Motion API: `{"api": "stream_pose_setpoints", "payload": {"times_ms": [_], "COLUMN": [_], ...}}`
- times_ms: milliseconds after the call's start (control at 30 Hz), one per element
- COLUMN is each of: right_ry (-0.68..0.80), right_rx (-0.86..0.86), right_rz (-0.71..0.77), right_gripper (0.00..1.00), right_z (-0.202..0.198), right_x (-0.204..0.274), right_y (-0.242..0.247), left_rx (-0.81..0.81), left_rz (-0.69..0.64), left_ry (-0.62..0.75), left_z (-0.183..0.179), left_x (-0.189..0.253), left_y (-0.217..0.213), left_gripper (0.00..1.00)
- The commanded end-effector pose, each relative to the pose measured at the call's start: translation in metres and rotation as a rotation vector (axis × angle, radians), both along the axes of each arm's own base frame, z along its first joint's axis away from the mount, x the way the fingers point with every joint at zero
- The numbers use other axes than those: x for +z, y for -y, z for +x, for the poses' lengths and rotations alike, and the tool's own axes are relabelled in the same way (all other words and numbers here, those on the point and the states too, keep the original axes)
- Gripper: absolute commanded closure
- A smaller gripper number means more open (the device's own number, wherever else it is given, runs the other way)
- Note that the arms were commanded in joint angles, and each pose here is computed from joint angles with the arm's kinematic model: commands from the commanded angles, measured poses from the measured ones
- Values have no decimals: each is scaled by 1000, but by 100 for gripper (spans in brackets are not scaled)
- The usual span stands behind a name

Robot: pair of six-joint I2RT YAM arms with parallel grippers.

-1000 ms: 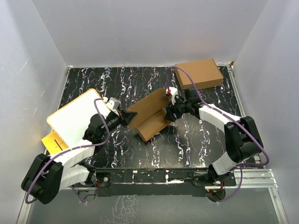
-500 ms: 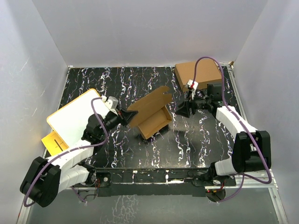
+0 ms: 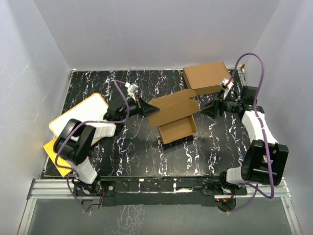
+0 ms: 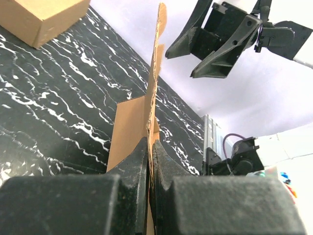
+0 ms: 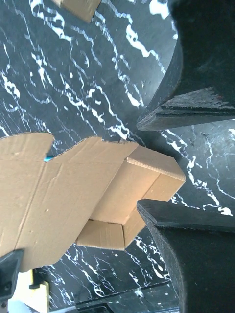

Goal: Fold the paper box

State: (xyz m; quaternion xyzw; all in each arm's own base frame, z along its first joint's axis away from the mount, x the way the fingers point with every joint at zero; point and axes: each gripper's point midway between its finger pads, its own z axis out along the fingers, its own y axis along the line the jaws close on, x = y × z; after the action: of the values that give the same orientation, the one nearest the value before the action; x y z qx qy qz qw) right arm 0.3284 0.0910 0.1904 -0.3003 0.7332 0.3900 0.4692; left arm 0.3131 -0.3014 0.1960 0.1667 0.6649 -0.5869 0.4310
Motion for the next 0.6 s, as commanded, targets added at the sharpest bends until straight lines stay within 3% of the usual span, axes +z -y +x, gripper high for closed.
{"api": "stream_pose_setpoints", "payload": {"times_ms": [0, 333, 567], "right_ry": [133, 94, 86], "right_rx": [-5, -44, -42], "right_rz": [29, 50, 56], "right_gripper": [36, 34, 33], "right_z": [3, 6, 6], "right_x": [42, 33, 31], "right_y": [19, 24, 24], "left_rx": [-172, -213, -6], "left_rz": [-81, 27, 294], "left_ry": [14, -163, -238], "left_z": [6, 60, 106], "left_x": [23, -34, -72], "left_y": [24, 56, 42], "left_gripper": [100, 98, 61]}}
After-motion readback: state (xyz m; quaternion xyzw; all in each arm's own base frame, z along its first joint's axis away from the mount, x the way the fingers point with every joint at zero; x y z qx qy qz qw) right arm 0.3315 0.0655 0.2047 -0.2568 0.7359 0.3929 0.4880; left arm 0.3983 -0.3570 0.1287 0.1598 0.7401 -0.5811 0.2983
